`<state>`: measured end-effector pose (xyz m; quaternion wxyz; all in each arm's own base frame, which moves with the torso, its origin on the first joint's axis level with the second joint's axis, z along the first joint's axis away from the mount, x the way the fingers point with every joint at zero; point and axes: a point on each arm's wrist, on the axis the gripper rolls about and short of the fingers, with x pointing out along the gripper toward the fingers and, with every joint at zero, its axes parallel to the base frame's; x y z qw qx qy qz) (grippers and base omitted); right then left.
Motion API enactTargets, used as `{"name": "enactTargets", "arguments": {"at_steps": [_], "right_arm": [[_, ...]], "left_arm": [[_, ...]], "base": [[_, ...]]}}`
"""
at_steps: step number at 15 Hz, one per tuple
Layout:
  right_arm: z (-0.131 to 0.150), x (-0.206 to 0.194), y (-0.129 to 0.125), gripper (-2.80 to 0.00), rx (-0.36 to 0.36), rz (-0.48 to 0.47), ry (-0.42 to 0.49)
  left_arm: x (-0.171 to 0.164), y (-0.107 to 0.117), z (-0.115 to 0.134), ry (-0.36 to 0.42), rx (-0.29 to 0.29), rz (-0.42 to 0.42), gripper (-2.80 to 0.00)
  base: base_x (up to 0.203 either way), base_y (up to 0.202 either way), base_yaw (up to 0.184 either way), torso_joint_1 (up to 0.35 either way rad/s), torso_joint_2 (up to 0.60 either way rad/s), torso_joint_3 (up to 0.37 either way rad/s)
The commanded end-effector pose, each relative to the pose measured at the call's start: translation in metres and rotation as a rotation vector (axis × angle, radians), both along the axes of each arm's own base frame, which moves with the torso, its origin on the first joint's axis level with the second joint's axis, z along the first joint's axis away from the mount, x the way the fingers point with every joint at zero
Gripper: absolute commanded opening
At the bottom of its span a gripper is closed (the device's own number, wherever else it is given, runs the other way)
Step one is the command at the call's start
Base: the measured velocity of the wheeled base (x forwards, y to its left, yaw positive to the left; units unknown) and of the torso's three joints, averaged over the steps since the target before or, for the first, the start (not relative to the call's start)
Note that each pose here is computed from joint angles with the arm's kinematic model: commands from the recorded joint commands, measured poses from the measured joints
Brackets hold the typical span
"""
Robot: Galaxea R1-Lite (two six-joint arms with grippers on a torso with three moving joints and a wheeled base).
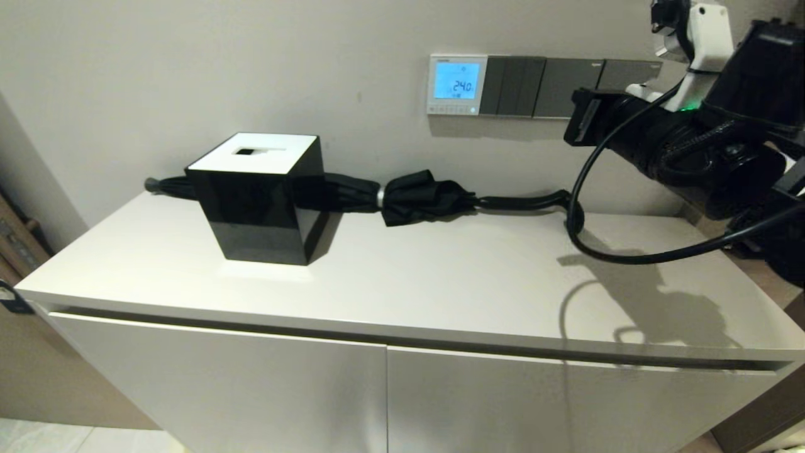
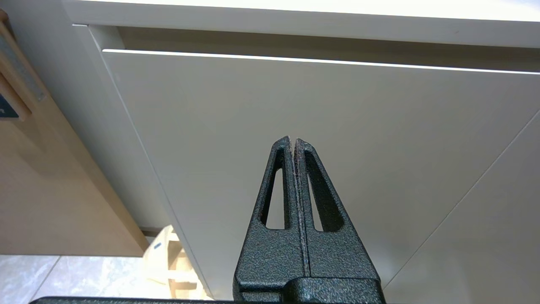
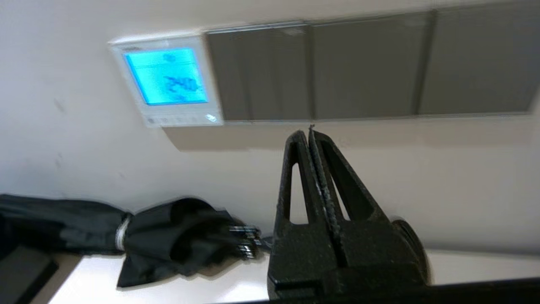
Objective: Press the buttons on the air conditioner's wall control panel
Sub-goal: Turn off the central air conditioner
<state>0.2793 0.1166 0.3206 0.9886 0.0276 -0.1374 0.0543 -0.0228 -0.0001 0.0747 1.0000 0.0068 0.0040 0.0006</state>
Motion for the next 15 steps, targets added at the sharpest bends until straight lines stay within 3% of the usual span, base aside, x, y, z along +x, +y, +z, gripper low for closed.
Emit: {"name": "enactTargets", "arguments": {"at_steps": [1, 3, 6, 12, 15], "right_arm": [[-0.015, 0.003, 0.016, -2.80, -0.053, -0.006, -0.034], [-0.026, 0.012, 0.021, -2.80, -0.097, -0.053, -0.095], [-0.041, 0.029, 0.028, -2.80, -0.093, -0.097, -0.172], [-0.071, 0.056, 0.037, -2.80, -0.123, -0.110, -0.146], [-0.080, 0.073, 0.042, -2.80, -0.113, -0.132, -0.195]], "left_arm": [[0.000, 0.000, 0.000, 0.001, 0.000, 0.000, -2.80], [0.000, 0.000, 0.000, 0.001, 0.000, 0.000, -2.80], [0.000, 0.000, 0.000, 0.000, 0.000, 0.000, -2.80], [0.000, 0.000, 0.000, 0.000, 0.000, 0.000, -2.80], [0.000, 0.000, 0.000, 0.000, 0.000, 0.000, -2.80]], "base": [[0.000, 0.000, 0.000, 0.000, 0.00, 0.000], [0.000, 0.000, 0.000, 0.000, 0.00, 0.000], [0.000, 0.000, 0.000, 0.000, 0.00, 0.000], [0.000, 0.000, 0.000, 0.000, 0.00, 0.000], [0.000, 0.000, 0.000, 0.000, 0.00, 0.000]]}}
